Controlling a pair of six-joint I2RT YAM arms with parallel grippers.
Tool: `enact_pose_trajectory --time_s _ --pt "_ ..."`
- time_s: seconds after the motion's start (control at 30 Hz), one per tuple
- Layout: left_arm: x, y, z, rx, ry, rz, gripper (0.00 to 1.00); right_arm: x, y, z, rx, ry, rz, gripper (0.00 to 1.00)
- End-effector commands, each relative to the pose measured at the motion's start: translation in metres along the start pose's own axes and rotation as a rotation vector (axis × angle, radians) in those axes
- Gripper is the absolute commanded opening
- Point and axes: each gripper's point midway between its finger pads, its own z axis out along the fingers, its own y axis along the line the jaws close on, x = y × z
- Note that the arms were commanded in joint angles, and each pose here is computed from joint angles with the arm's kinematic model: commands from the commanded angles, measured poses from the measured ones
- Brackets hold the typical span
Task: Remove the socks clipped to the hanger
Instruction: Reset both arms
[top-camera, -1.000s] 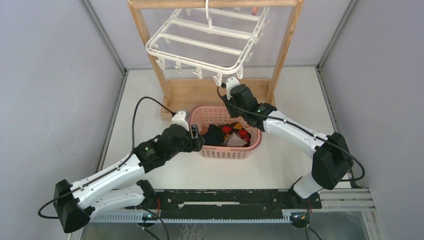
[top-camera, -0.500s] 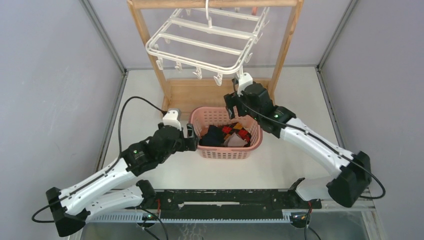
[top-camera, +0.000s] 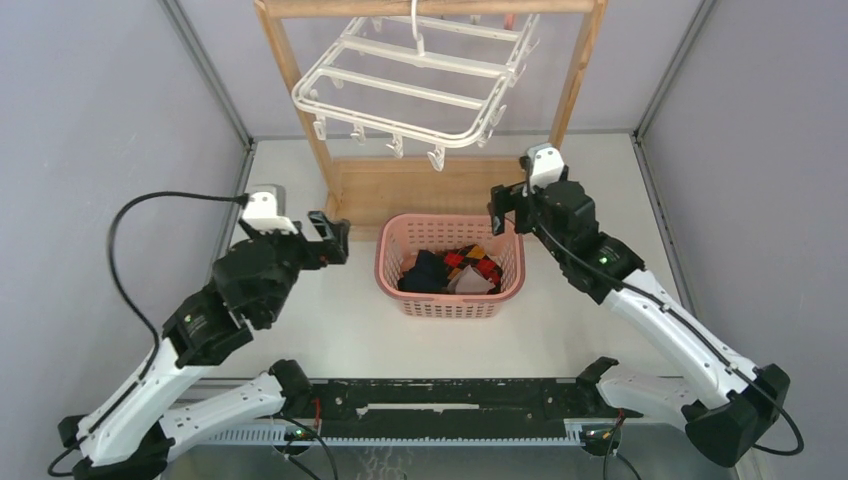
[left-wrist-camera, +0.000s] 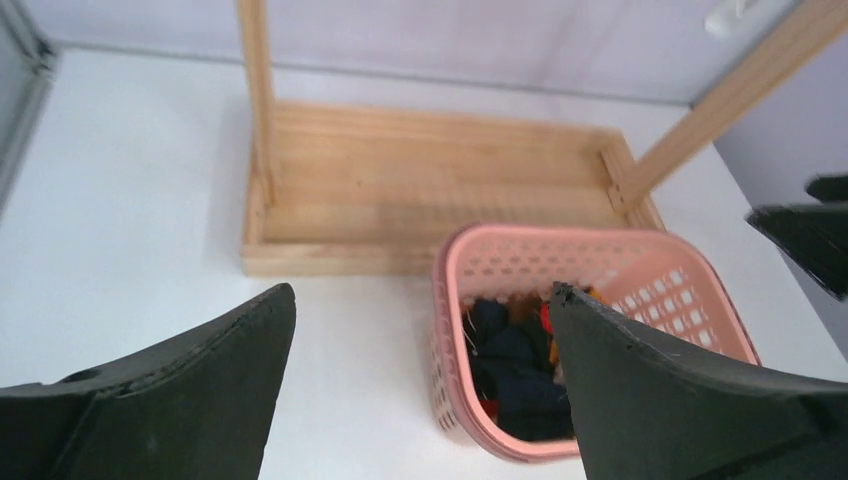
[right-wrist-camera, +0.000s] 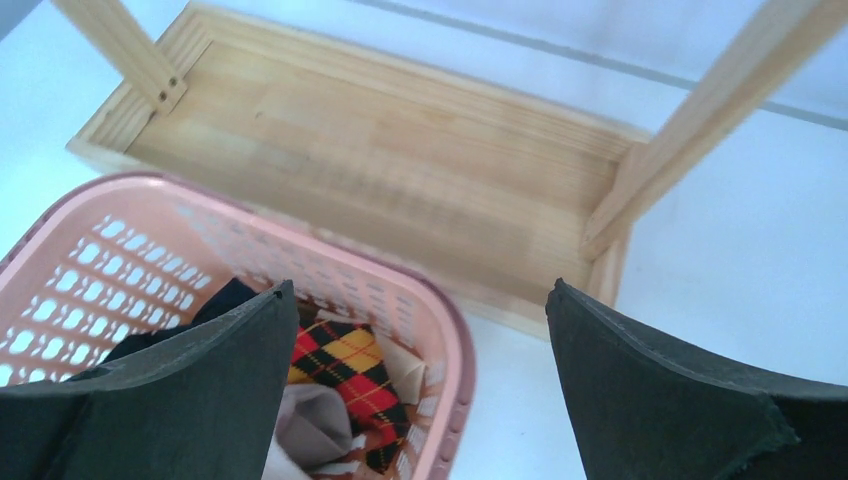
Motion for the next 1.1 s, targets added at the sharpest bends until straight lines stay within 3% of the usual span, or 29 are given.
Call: enact_pose_trajectory --time_s 0.0,0.23,0.47,0.83,1.07 --pt "-0.056 0.026 -0.012 -0.071 -0.151 0.004 1.0 -0.028 -0.036 -0.013 0.094 -0.124 0.08 1.0" --pt "-0.06 0.074 0.006 -0.203 -0.214 -0.025 1.0 -0.015 -0.102 -0.026 0.246 -0.254 0.19 1.0" --pt "-0.011 0.126 0.042 -0.358 -0.194 -0.025 1.0 0.024 -0.15 -0.041 0.445 -0.315 0.225 1.0" --pt "0.063 0.18 0.075 -0.481 -0.162 0.023 1.0 0.073 -0.17 -0.038 0.574 -0.311 0.217 1.0" --pt "0.092 0.207 0.086 -0.532 -0.205 0.075 1.0 0.131 -0.171 -0.025 0.585 -0.328 0.183 1.0"
